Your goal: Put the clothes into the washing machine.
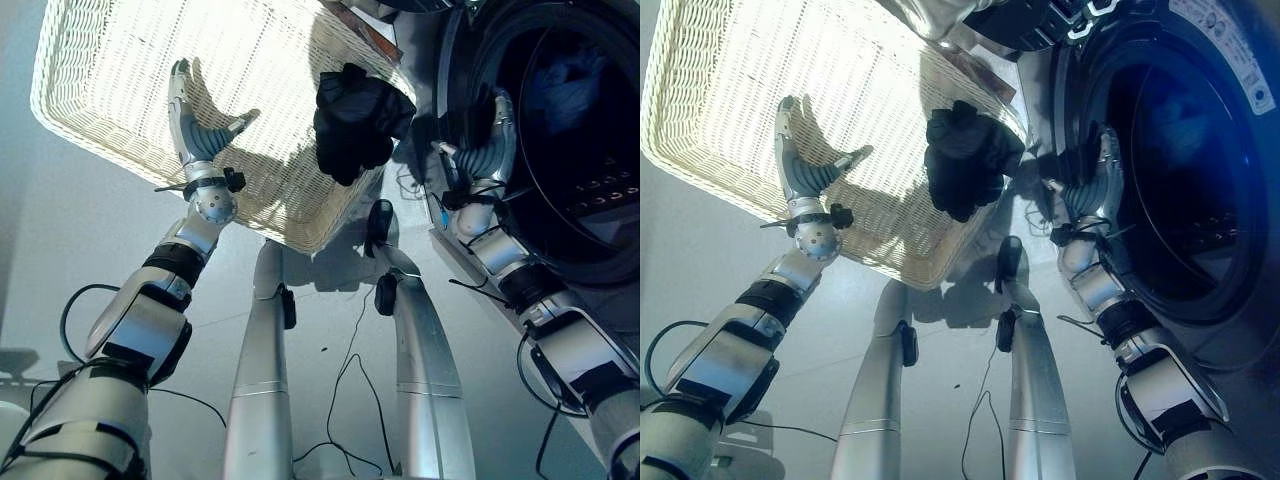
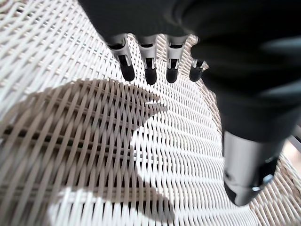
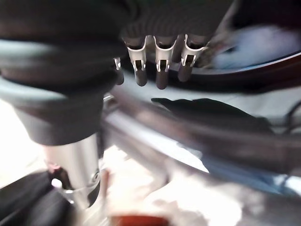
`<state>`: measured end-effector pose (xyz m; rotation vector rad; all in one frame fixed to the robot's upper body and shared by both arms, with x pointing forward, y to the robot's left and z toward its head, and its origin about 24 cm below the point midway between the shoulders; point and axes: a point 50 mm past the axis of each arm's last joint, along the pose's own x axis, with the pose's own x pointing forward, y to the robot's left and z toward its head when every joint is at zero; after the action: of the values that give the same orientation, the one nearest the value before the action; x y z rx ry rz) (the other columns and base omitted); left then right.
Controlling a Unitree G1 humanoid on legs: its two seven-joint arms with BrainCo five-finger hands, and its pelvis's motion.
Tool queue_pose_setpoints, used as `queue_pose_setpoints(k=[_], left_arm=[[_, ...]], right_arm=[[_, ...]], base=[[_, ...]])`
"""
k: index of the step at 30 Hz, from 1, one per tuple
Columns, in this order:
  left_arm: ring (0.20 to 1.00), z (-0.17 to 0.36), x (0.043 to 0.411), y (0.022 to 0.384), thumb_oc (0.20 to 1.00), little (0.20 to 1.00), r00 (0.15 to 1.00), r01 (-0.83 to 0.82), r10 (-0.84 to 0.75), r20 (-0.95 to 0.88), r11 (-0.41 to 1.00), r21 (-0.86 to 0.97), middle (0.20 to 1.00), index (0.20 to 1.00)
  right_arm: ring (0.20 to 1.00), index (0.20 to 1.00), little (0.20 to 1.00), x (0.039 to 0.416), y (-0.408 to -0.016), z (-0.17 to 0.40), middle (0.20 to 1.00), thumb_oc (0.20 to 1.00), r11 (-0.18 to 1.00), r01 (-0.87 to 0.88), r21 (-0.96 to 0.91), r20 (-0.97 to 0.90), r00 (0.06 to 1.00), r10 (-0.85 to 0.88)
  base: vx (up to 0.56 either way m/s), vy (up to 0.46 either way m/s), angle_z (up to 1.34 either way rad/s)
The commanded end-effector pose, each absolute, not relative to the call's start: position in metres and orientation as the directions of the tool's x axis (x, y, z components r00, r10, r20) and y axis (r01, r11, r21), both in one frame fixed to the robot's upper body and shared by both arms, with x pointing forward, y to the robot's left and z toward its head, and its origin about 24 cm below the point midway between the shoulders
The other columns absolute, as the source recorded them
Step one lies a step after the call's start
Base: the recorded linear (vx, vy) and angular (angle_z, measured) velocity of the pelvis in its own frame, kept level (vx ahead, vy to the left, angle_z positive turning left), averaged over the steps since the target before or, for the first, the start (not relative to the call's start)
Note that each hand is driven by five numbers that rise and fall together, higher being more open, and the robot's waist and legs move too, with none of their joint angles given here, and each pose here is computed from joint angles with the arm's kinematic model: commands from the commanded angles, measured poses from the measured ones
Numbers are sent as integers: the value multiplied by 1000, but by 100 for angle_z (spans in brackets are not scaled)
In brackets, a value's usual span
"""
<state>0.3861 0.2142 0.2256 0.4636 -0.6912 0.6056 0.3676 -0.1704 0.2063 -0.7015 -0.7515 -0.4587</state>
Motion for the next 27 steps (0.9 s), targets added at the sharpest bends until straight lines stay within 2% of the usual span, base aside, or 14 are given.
queue_pose_setpoints(k=[1, 9, 12, 20, 27], left_arm=[[1000, 228, 386, 208, 1000, 1000, 577, -664, 386, 720, 735, 138, 1000, 1000], [1000, 229, 388, 206, 1000, 1000, 587, -647, 405, 701, 755, 106, 1000, 1000], [1000, 231, 390, 204, 1000, 1000, 598, -634, 422, 681, 769, 81, 1000, 1000], [1000, 242, 397, 197, 1000, 1000, 622, -603, 398, 674, 793, 88, 1000, 1000], [1000, 252, 400, 189, 1000, 1000, 628, -583, 373, 683, 807, 96, 1000, 1000]], right_arm=[[1000, 1000, 1000, 356, -148, 201, 1000, 1000, 682, 550, -482, 785, 617, 58], [1000, 1000, 1000, 354, -122, 202, 1000, 1000, 647, 492, -582, 769, 592, 242], [1000, 1000, 1000, 360, -110, 206, 1000, 1000, 598, 489, -635, 743, 599, 298], [1000, 1000, 1000, 389, -108, 216, 1000, 1000, 461, 507, -728, 657, 707, 260], [1000, 1000, 1000, 404, -109, 232, 1000, 1000, 350, 540, -765, 628, 747, 219]], base=[[0, 0, 0], [0, 0, 0], [0, -44, 1], [4, -24, 3], [6, -11, 2]])
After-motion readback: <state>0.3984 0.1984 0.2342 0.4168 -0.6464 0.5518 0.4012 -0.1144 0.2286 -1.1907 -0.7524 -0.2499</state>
